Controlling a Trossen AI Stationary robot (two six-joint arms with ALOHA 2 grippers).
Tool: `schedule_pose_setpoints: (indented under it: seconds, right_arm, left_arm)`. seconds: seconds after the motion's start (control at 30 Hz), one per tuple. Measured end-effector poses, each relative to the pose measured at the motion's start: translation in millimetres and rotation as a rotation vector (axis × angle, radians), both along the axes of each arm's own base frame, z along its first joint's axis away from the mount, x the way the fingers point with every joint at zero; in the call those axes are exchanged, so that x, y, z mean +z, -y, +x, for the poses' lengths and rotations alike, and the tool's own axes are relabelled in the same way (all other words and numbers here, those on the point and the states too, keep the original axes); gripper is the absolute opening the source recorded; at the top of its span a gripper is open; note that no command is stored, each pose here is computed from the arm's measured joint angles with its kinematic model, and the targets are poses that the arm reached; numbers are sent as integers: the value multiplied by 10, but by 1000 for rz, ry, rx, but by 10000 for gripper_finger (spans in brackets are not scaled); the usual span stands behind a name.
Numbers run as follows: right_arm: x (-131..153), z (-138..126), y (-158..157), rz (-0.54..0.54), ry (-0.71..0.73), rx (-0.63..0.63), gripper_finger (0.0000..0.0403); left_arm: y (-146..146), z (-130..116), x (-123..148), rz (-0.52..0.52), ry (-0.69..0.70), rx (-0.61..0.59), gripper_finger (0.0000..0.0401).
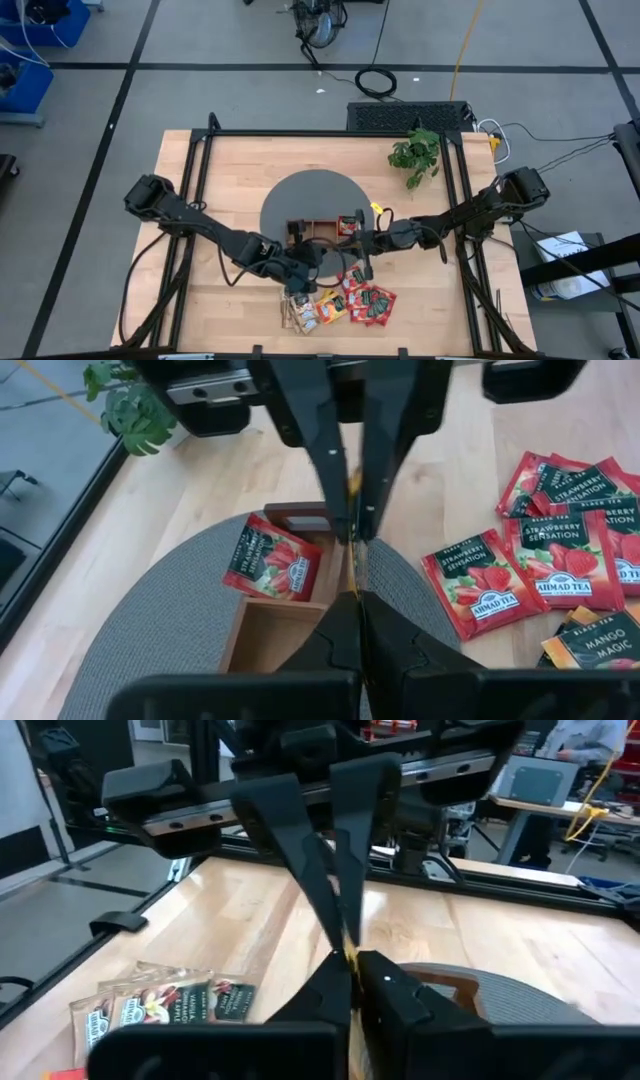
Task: Pick & Place Tea
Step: Put the mango tea sachet into the middle compartment of the wooden organizer
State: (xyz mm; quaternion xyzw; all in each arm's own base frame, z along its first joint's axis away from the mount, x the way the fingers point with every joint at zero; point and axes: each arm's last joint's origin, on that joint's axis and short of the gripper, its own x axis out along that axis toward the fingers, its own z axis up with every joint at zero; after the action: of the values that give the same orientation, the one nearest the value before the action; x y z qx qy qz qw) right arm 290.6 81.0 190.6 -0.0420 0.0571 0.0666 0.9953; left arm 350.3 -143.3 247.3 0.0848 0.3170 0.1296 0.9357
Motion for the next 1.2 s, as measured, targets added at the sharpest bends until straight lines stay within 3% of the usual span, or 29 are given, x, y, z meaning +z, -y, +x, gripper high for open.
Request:
schedule_pose_setpoints:
  seconds: [0.17, 0.47, 0.7, 0.97, 1.2]
  right_arm:
    - [0, 1, 6, 4, 0, -19, 1]
    - [-73, -11, 108, -19, -39, -59, 0]
    - [-205, -124, 327, 31, -9, -129, 0]
    - [-313, -94, 498, 105, 52, -193, 0]
    - [-584, 116, 549, 104, 40, -216, 0]
  left_arm:
    - [-24, 10, 0, -16, 6, 18, 21]
    - [31, -56, 0, 0, -26, -2, 116]
    - [80, -233, 90, 28, -30, 61, 173]
    - [256, -438, 42, 15, -55, 103, 184]
    - [588, -685, -78, 85, 70, 94, 184]
